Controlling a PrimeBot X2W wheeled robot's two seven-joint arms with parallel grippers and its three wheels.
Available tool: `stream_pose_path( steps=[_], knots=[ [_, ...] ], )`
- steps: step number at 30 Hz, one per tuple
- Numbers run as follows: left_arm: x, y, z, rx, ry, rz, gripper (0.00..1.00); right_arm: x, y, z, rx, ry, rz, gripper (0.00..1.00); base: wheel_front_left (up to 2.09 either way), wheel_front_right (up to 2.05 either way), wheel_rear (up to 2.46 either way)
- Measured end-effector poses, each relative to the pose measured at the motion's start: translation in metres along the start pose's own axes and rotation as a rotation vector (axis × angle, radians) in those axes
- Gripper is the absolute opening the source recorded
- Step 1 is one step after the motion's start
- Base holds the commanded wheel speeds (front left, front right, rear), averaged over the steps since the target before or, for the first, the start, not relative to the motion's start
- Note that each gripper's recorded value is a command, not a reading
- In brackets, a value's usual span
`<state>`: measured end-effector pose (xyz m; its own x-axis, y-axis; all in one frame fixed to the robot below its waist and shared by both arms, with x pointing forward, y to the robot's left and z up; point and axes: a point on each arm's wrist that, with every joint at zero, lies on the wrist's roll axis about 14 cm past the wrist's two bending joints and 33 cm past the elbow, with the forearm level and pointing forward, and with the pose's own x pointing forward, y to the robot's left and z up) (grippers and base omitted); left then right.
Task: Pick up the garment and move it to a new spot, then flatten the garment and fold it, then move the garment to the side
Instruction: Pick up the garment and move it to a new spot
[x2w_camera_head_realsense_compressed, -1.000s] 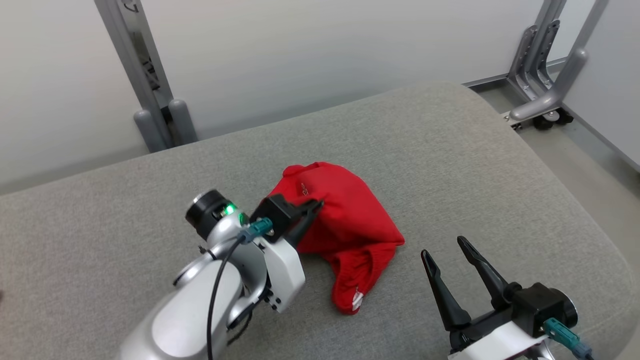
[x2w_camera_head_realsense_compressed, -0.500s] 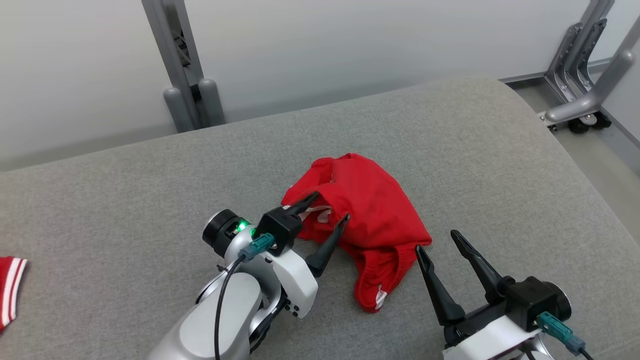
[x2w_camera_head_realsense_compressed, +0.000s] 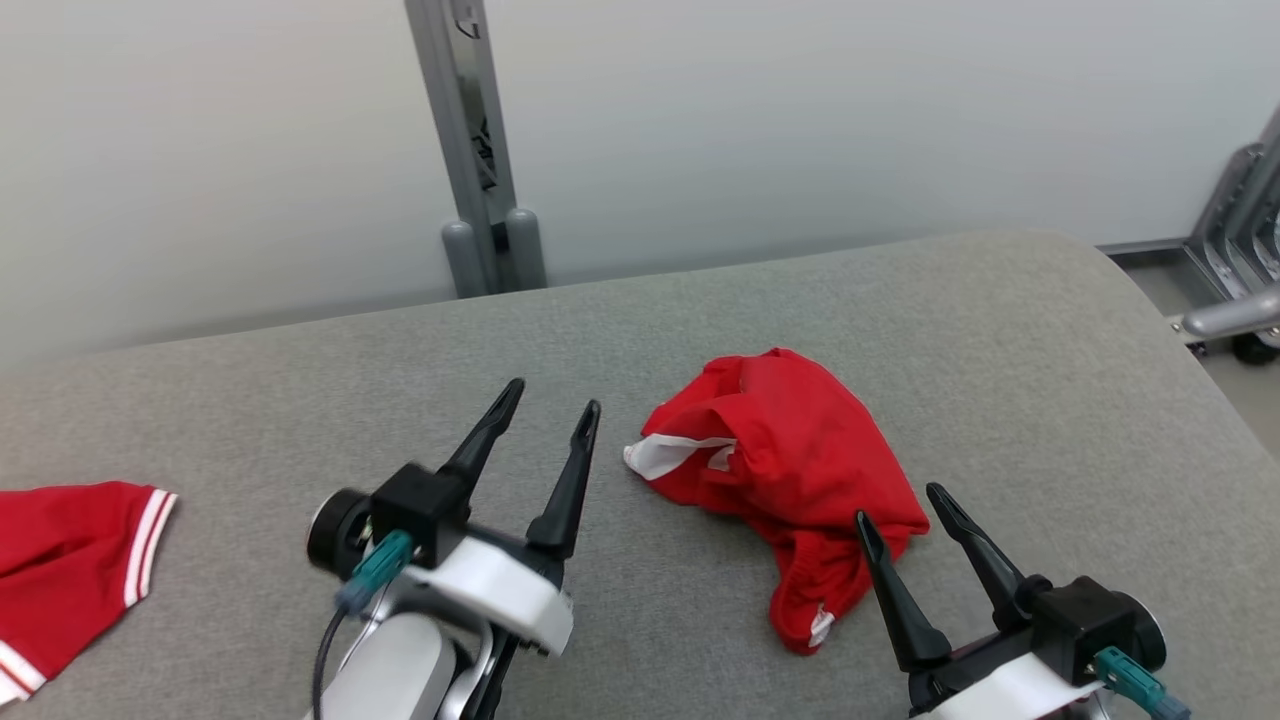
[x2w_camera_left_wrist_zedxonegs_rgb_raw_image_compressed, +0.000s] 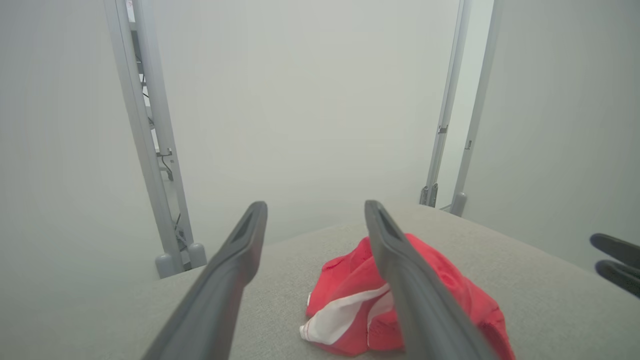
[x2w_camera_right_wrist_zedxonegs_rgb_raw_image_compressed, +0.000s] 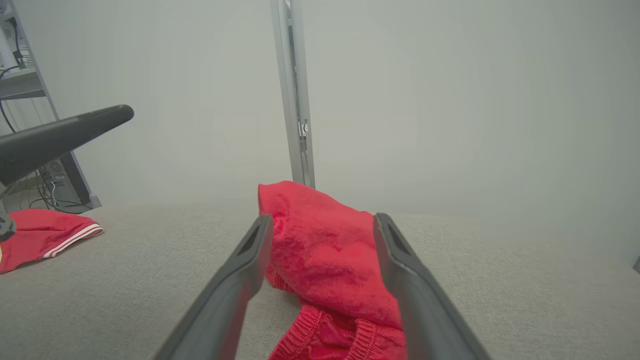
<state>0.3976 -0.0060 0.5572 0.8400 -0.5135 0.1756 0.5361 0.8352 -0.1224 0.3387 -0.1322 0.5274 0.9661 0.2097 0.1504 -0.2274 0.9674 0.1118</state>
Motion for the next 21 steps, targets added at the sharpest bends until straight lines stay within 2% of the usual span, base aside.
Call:
stream_pose_path(
  steps=[9,14,21],
  knots=[
    [-0.071,0.051,0.018,-0.009,-0.075,0.287,1.0,-0.003,0.002,0.004,-0.003,-0.017,-0.003,1.0,0.0,0.0,0.0],
    [-0.106,0.066,0.021,0.019,-0.091,0.397,1.0,-0.007,-0.013,0.015,-0.016,-0.055,-0.058,1.0,0.0,0.0,0.0],
    [-0.142,0.081,0.02,0.043,-0.091,0.507,1.0,-0.025,-0.014,0.001,-0.018,-0.012,-0.076,1.0,0.0,0.0,0.0]
  ],
)
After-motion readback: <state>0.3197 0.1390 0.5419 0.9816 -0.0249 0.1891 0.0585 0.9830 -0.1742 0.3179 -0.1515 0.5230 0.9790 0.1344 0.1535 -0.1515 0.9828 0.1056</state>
